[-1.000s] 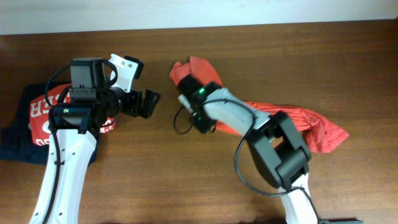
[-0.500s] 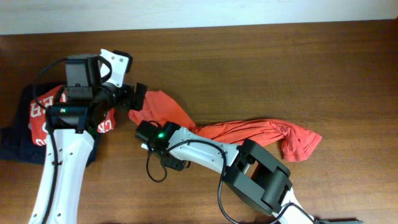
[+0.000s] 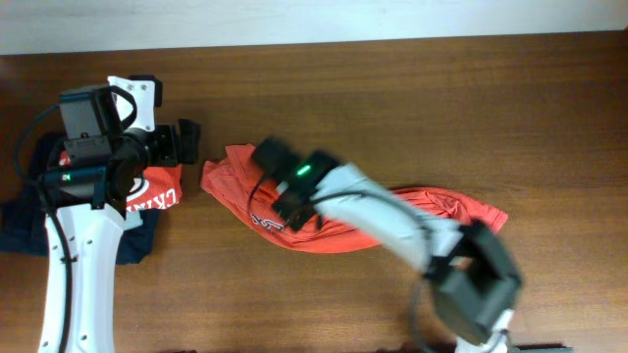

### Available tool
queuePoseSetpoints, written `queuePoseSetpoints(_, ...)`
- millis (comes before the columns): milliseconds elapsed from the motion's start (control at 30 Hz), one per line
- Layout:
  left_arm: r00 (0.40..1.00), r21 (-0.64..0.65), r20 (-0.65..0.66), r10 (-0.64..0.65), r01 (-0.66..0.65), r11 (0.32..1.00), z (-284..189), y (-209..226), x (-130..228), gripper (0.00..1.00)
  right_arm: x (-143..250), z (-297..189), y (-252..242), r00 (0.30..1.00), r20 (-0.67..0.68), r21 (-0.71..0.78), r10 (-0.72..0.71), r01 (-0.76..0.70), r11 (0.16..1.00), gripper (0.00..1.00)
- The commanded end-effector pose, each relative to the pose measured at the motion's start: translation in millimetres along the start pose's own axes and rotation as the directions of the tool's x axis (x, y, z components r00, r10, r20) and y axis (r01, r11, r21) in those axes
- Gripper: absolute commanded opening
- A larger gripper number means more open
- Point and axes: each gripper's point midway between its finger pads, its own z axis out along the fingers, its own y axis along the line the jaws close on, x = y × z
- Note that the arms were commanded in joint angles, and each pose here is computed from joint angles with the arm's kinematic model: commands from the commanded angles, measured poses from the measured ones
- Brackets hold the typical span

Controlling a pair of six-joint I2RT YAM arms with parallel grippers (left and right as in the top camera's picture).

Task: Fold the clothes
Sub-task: 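Drag the orange t-shirt left toward the left gripper, then grasp the t-shirt's left end with the left gripper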

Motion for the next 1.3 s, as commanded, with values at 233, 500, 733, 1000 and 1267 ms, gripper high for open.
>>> queuePoseSetpoints(233,0.990,0.200,-0.100,0.103,-0.081,0.976,26.5,-47.6,22.5,0.99,87.6,-34.8,-226.3,0.516,-0.102,0.007,0.850,-0.854,0.520,0.93)
queuePoseSetpoints(500,0.934,0.290,-0.270,0.233,-0.151,0.945,86.4,-76.4,71.4,0.99,150.5,-19.2,-254.5,0.492,-0.247,-0.116,0.835,-0.870,0.478,0.89)
queuePoseSetpoints(733,0.922,0.233,-0.304,0.238,-0.170,0.958,125.7,-61.9,82.4,0.99,140.6,19.8,-231.6,0.634,-0.202,-0.207,0.747,-0.773,0.600,0.79)
queuePoseSetpoints(1000,0.899,0.333,-0.376,0.224,-0.094,0.938,159.3,-75.1,115.8,0.73,131.6,34.6,-209.1,0.685,-0.196,-0.228,0.701,-0.727,0.647,0.74)
queuePoseSetpoints(1267,0.854,0.328,-0.484,0.190,-0.025,0.944,179.6,-76.4,152.0,0.17,132.8,34.4,-207.8,0.684,-0.203,-0.227,0.700,-0.729,0.646,0.74)
